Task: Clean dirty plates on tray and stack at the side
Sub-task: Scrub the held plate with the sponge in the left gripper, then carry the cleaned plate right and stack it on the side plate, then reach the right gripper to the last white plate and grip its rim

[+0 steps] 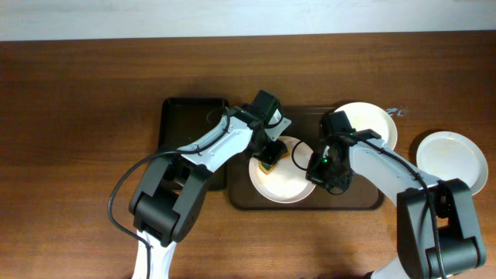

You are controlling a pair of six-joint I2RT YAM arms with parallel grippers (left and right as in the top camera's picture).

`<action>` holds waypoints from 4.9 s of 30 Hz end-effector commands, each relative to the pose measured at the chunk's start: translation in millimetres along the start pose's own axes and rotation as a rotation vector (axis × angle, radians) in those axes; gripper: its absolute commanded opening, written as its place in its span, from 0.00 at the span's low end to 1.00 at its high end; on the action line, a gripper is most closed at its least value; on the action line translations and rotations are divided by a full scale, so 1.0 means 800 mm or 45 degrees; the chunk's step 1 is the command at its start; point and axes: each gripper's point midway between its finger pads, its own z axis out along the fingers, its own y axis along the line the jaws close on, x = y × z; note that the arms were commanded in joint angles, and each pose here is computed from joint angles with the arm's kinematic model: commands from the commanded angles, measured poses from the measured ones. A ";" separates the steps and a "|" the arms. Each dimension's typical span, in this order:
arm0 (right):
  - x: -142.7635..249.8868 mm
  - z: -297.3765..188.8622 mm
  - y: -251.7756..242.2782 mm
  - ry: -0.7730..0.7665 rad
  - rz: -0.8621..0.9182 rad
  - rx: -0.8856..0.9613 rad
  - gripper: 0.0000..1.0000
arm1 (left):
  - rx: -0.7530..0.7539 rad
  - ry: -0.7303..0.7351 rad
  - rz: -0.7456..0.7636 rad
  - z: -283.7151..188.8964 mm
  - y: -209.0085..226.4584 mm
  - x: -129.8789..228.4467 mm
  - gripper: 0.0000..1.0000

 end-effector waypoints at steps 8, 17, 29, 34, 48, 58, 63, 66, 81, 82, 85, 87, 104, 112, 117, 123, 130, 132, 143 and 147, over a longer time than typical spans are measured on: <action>0.011 0.010 -0.012 0.034 0.009 0.053 0.04 | 0.471 0.070 -0.056 -0.003 -0.060 0.018 0.00; 0.012 0.010 -0.012 0.039 0.011 0.050 0.09 | 0.125 -0.264 -0.125 -0.159 0.031 -0.032 0.00; 0.010 0.009 -0.011 0.035 0.010 0.048 0.18 | -0.419 -0.063 -0.579 -0.183 0.202 0.079 0.00; -0.002 -0.012 0.015 0.025 -0.148 -0.034 0.04 | -0.496 -0.025 -0.594 -0.154 0.230 0.086 0.00; -0.080 -0.239 -0.003 -0.426 -0.181 0.588 0.04 | -0.495 -0.007 -0.611 -0.117 0.250 0.086 0.01; -0.049 -0.305 0.083 -1.113 -0.341 0.974 0.04 | -0.495 -0.005 -0.611 -0.117 0.250 0.086 0.04; -0.037 -0.310 0.103 -1.199 -0.378 0.957 0.04 | -0.494 -0.005 -0.610 -0.116 0.249 0.086 0.05; -0.038 -0.310 0.101 -1.189 -0.374 0.961 0.04 | -0.494 -0.005 -0.610 -0.116 0.249 0.086 0.05; -0.160 -0.276 -0.178 -0.423 0.549 0.074 0.04 | -0.483 -0.002 -0.611 -0.116 0.247 0.086 0.08; -0.160 -0.283 -0.218 -0.441 0.658 0.084 0.04 | -0.483 -0.003 -0.611 -0.116 0.247 0.086 0.08; -0.143 -0.291 -0.323 -0.453 0.961 0.100 0.04 | -0.483 -0.004 -0.610 -0.116 0.247 0.086 0.09; -0.133 -0.288 -0.370 -0.452 1.088 0.106 0.04 | -0.483 -0.004 -0.610 -0.116 0.247 0.086 0.11; -0.179 -0.216 -0.199 -0.270 0.375 0.158 0.76 | -0.484 -0.007 -0.610 -0.116 0.248 0.085 0.15; -0.176 -0.138 -0.177 -0.125 0.256 0.288 0.65 | -0.484 -0.007 -0.610 -0.116 0.248 0.085 0.16; -0.172 -0.073 -0.166 -0.115 0.241 0.164 0.63 | -0.484 -0.007 -0.610 -0.116 0.248 0.085 0.17; -0.159 -0.059 -0.128 -0.053 0.217 -0.032 0.04 | -0.484 -0.007 -0.610 -0.116 0.248 0.085 0.17; -0.097 -0.042 -0.045 0.138 -0.141 0.014 0.04 | -0.484 -0.007 -0.610 -0.116 0.248 0.085 0.17; -0.076 -0.036 -0.037 0.167 -0.261 0.179 0.18 | -0.484 -0.006 -0.610 -0.116 0.248 0.085 0.17; -0.078 -0.026 -0.024 0.132 -0.304 0.173 0.59 | -0.484 -0.004 -0.610 -0.115 0.248 0.086 0.18; -0.087 -0.024 -0.020 0.092 -0.312 0.159 0.49 | -0.484 -0.004 -0.610 -0.115 0.248 0.086 0.18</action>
